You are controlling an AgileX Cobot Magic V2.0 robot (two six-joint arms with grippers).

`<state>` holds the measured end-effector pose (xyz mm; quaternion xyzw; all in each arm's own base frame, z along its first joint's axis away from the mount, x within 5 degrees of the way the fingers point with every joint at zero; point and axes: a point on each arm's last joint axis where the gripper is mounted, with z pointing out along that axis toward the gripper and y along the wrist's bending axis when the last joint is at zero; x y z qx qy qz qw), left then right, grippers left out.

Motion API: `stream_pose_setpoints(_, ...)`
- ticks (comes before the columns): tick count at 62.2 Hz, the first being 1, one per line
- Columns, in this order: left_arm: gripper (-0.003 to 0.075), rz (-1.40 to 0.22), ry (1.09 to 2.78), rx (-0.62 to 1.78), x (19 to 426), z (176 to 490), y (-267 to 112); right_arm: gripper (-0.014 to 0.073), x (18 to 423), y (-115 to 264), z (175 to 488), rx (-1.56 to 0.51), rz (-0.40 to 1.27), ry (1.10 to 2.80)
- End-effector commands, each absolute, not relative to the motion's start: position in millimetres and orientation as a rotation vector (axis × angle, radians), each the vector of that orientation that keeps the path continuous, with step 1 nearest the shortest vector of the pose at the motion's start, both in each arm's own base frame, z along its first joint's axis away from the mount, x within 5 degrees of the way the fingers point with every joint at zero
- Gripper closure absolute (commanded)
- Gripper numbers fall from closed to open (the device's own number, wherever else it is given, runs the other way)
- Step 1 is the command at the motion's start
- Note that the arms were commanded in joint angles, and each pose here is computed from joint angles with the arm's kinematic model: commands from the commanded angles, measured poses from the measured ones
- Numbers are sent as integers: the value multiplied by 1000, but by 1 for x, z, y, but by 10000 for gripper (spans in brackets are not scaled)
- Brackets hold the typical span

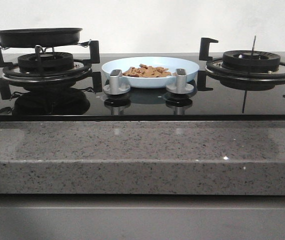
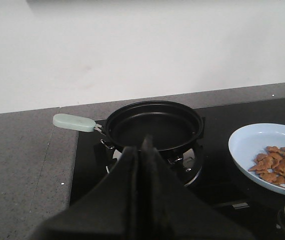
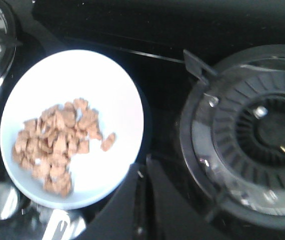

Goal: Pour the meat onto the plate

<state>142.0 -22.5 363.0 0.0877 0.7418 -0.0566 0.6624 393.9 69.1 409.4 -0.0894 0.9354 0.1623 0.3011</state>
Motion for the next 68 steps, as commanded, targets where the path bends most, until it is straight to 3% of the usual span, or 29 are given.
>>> stream_pose_setpoints(1,741,-125,1590,150,141,378,-20,654,350,72,452,-287,365,2362)
stream_pose_setpoints(12,741,-127,1590,149,141,378,-20,654,299,75,462,-288,358,2236)
stream_pose_setpoints(28,741,-127,1590,149,141,378,-20,654,223,52,439,-227,258,2047)
stream_pose_setpoints(50,741,-136,1608,161,141,376,-21,654,137,31,378,-169,222,1815)
stream_pose_setpoints(68,741,-141,1619,167,141,375,-22,654,84,21,332,-158,222,1730)
